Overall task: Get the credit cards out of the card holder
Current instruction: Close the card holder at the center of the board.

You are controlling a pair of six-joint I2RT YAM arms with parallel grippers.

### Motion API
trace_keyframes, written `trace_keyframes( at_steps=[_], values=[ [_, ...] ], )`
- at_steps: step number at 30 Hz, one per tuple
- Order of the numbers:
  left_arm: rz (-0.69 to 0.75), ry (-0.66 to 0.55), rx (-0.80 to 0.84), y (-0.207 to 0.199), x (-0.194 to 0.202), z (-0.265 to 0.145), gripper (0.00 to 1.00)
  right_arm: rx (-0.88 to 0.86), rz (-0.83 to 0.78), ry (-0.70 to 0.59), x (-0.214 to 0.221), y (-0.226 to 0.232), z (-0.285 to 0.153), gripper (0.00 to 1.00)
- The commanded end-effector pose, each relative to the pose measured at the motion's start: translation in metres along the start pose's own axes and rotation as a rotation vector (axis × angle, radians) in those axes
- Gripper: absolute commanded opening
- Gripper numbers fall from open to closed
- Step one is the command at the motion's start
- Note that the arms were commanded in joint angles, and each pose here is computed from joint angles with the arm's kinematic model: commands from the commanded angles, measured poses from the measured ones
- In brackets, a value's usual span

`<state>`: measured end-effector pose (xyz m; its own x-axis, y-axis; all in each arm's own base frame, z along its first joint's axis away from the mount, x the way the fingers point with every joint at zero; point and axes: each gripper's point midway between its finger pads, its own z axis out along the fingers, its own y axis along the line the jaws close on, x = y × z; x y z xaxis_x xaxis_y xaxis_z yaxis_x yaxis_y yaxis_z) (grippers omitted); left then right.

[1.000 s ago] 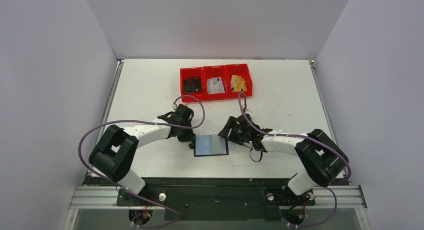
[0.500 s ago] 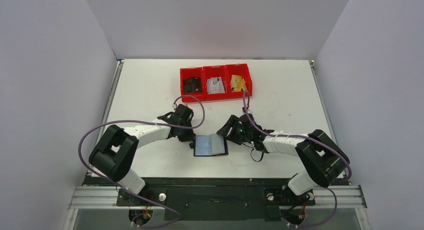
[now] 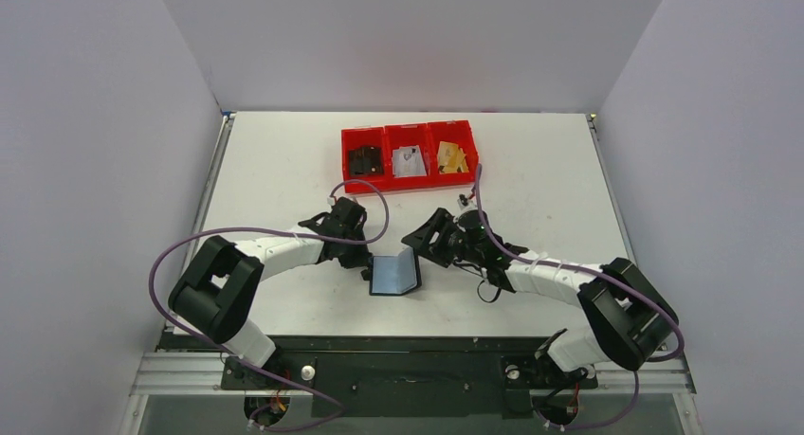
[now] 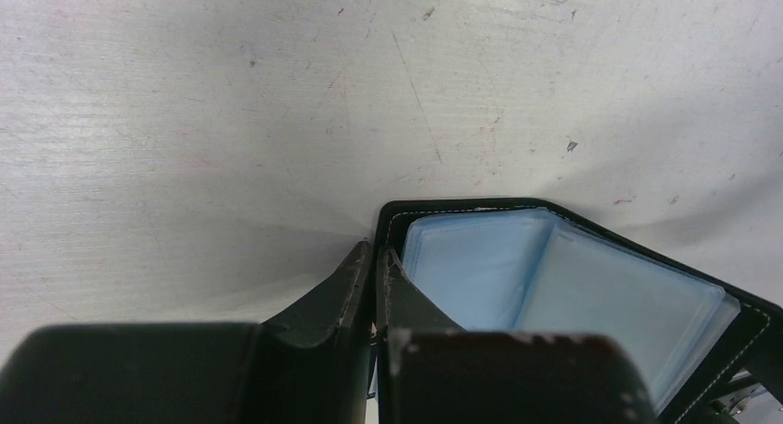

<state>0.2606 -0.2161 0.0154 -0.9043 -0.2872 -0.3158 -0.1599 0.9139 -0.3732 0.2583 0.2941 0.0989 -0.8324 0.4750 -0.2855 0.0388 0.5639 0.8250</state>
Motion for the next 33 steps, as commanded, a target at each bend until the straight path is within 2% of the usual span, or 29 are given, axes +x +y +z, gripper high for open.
trace_keyframes(
  at_steps=[1,6,16,33],
  values=[
    [-0.007,0.042,-0.015,0.008,0.013,0.007,0.00,-0.119,0.036,0.032,0.007,0.028,0.006,0.56],
    [-0.008,0.039,-0.006,0.006,0.013,0.005,0.00,-0.160,0.057,0.059,0.015,0.041,0.014,0.56],
    [-0.029,0.043,0.032,0.002,0.016,-0.001,0.00,-0.138,0.067,0.068,0.026,0.044,0.035,0.56],
    [-0.067,0.025,0.108,0.013,0.013,-0.020,0.00,-0.004,0.092,0.060,0.040,0.010,0.068,0.56]
  ],
)
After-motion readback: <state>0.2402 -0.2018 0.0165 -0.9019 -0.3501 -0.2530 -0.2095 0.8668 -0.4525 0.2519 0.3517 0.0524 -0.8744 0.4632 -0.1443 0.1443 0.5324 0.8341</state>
